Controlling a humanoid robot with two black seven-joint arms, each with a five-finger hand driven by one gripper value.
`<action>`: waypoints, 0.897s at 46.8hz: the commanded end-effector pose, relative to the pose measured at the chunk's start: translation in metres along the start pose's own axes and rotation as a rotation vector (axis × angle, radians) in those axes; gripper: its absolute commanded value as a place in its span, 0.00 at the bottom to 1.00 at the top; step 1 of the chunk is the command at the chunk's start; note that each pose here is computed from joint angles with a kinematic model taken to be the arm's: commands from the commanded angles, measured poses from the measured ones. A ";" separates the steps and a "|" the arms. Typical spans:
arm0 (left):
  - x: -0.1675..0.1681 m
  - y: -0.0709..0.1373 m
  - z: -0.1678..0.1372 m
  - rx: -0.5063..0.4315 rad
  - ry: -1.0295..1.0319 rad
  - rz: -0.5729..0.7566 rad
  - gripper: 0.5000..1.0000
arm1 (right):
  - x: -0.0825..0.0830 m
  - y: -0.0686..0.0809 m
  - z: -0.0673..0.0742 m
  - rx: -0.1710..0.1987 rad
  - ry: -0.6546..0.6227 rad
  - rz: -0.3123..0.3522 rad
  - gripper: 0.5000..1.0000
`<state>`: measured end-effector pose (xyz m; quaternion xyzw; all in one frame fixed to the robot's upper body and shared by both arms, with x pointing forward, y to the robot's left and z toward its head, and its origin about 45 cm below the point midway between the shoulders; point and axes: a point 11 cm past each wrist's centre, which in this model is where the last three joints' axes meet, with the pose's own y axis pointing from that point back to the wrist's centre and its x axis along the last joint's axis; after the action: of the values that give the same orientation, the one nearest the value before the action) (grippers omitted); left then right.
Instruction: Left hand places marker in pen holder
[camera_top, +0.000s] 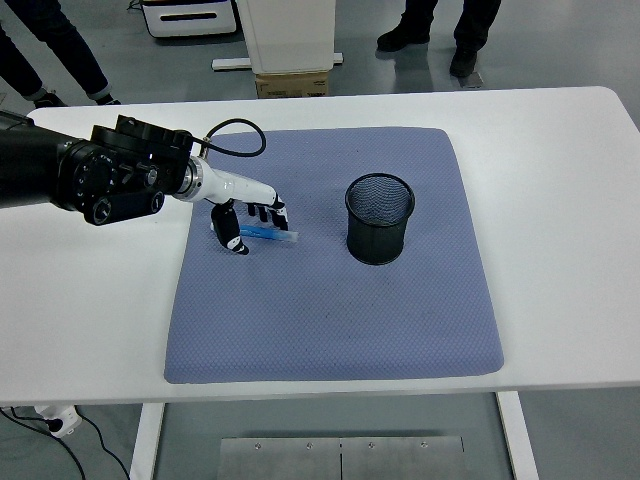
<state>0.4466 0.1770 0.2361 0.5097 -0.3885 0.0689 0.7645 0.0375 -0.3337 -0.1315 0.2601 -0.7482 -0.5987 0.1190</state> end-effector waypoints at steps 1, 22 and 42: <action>0.000 0.000 0.001 -0.001 -0.002 -0.001 0.46 | 0.000 0.000 0.000 0.000 0.000 0.001 1.00; -0.003 -0.001 0.000 0.001 -0.029 -0.011 0.31 | 0.000 0.000 0.000 0.000 0.000 0.001 1.00; -0.007 -0.002 -0.001 0.003 -0.070 -0.025 0.21 | 0.000 0.000 0.000 0.000 0.000 0.001 1.00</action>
<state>0.4438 0.1788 0.2302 0.5176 -0.4079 0.0429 0.7509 0.0375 -0.3337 -0.1315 0.2601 -0.7483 -0.5985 0.1190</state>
